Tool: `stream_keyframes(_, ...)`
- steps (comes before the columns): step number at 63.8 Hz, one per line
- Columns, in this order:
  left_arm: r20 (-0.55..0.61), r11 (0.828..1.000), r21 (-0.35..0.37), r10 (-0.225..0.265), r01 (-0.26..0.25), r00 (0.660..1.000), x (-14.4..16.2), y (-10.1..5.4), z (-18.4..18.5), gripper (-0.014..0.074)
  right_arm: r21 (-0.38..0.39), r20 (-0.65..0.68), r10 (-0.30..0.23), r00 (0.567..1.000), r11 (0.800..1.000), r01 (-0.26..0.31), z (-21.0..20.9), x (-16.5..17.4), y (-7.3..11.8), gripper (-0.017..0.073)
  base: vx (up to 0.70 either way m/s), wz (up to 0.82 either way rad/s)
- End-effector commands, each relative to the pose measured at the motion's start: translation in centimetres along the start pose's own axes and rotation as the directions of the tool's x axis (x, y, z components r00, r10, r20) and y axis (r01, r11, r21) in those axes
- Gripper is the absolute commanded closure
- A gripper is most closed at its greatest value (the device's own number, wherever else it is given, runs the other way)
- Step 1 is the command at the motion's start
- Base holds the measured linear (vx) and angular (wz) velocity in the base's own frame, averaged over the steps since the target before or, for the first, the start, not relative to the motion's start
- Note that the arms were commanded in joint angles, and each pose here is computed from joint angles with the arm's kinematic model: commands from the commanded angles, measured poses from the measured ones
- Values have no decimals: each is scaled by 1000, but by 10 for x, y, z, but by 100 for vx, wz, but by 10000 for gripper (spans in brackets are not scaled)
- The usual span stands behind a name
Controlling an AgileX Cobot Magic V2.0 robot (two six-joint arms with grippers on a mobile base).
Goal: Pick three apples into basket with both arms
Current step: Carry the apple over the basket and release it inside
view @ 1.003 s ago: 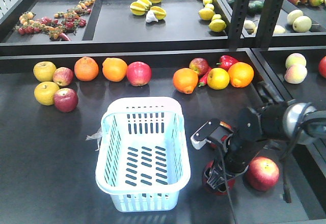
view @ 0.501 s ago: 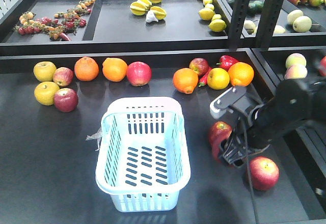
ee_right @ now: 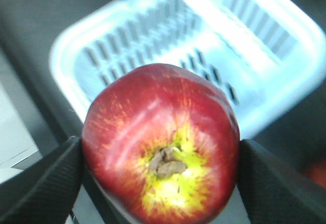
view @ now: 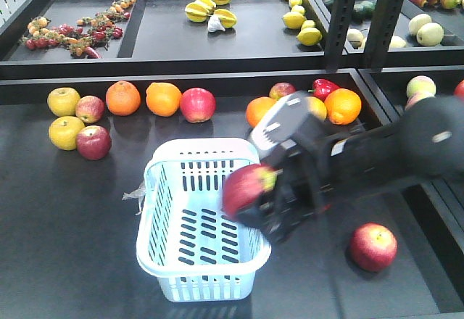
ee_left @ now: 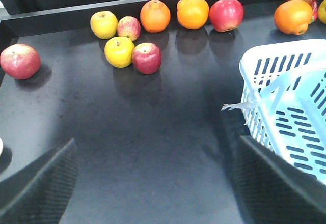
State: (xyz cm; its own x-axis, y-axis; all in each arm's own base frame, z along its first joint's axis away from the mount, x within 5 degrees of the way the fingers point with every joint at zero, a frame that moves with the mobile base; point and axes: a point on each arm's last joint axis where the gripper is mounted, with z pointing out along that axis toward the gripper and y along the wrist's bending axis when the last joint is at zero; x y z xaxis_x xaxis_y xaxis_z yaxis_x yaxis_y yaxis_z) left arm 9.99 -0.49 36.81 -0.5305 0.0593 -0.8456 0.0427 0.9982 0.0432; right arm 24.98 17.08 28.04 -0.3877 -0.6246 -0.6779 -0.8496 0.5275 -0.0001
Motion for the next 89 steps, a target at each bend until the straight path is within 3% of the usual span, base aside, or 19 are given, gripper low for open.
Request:
stream_keyframes(1,79,1000,2,-12,11,997,-11,0,-4,4,79,116,-66,991,995,57,6,-21,6,274,0,0)
stream_keyframes(9,79,1000,2,-12,11,997,-11,0,-4,4,102,115,-92,989,992,81,33,-24,11,274,0,0)
stream_keyframes(29,79,1000,2,-12,11,997,-11,0,-4,4,109,52,-49,997,993,44,70,-11,1,236,0,0)
stream_keyframes(50,79,1000,2,-12,11,997,-11,0,-4,4,110,52,-44,998,993,38,71,-11,0,-44,0,0)
stream_keyframes(57,79,1000,2,-12,11,997,-11,0,-4,4,124,66,-29,997,992,20,70,-12,-1,-99,0,0)
stream_keyframes(68,79,1000,2,-12,11,997,-11,0,-4,4,124,67,-22,997,992,13,70,-12,-1,-110,0,0)
stream_keyframes(76,79,1000,2,-12,11,997,-11,0,-4,4,101,57,16,998,995,-22,68,-11,2,-106,0,0)
stream_keyframes(89,79,1000,2,-12,11,997,-11,0,-4,4,76,42,-6,999,997,2,42,-15,9,-92,0,0)
